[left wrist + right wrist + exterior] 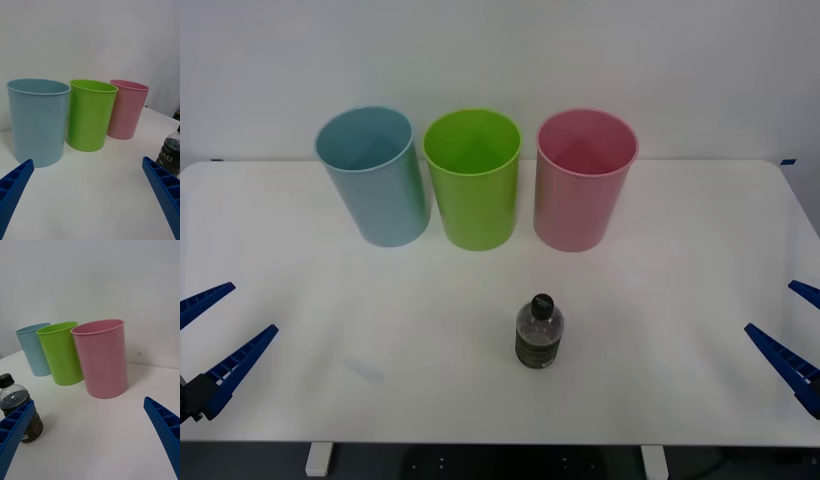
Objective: Grasp the object on the table and drop it into the matching bin: aluminum can to the light blue bin, PET bottle to the pink bin.
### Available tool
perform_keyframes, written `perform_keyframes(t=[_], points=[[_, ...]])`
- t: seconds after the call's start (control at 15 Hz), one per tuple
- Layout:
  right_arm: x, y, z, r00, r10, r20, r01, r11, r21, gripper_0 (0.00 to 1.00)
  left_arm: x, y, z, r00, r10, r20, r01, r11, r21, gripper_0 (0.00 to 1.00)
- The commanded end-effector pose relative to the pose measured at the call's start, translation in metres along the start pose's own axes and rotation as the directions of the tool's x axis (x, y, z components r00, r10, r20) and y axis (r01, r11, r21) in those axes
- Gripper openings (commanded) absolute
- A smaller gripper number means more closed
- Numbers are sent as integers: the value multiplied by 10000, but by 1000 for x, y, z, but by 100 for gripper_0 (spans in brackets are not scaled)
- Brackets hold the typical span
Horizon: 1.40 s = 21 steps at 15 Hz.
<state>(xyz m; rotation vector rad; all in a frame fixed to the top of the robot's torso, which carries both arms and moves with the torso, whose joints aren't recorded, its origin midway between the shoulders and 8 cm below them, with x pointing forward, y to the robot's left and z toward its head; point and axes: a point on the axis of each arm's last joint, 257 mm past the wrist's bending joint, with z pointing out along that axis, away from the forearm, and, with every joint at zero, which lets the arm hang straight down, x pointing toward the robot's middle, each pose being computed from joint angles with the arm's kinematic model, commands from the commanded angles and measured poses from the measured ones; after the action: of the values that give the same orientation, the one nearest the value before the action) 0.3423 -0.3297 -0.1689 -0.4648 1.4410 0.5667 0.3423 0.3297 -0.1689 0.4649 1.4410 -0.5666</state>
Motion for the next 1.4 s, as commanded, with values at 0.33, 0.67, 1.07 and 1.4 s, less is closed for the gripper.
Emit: perform_keyframes(t=[0.33, 0.67, 1.07, 1.4], points=[[2, 7, 0, 9992, 313, 229, -313, 9995, -15, 100, 0, 0, 0, 10000, 0, 0, 0, 10000, 0, 100], [18, 23, 5, 9991, 356, -251, -371, 9973, -627, 100, 0, 0, 0, 10000, 0, 0, 0, 10000, 0, 100], [45, 46, 26, 9933, -1078, -409, 977, 9752, -1987, 100, 0, 0, 0, 10000, 0, 0, 0, 10000, 0, 100], [62, 64, 50, 9895, -1329, -568, 1127, 9556, -2722, 100, 0, 0, 0, 10000, 0, 0, 0, 10000, 0, 100]])
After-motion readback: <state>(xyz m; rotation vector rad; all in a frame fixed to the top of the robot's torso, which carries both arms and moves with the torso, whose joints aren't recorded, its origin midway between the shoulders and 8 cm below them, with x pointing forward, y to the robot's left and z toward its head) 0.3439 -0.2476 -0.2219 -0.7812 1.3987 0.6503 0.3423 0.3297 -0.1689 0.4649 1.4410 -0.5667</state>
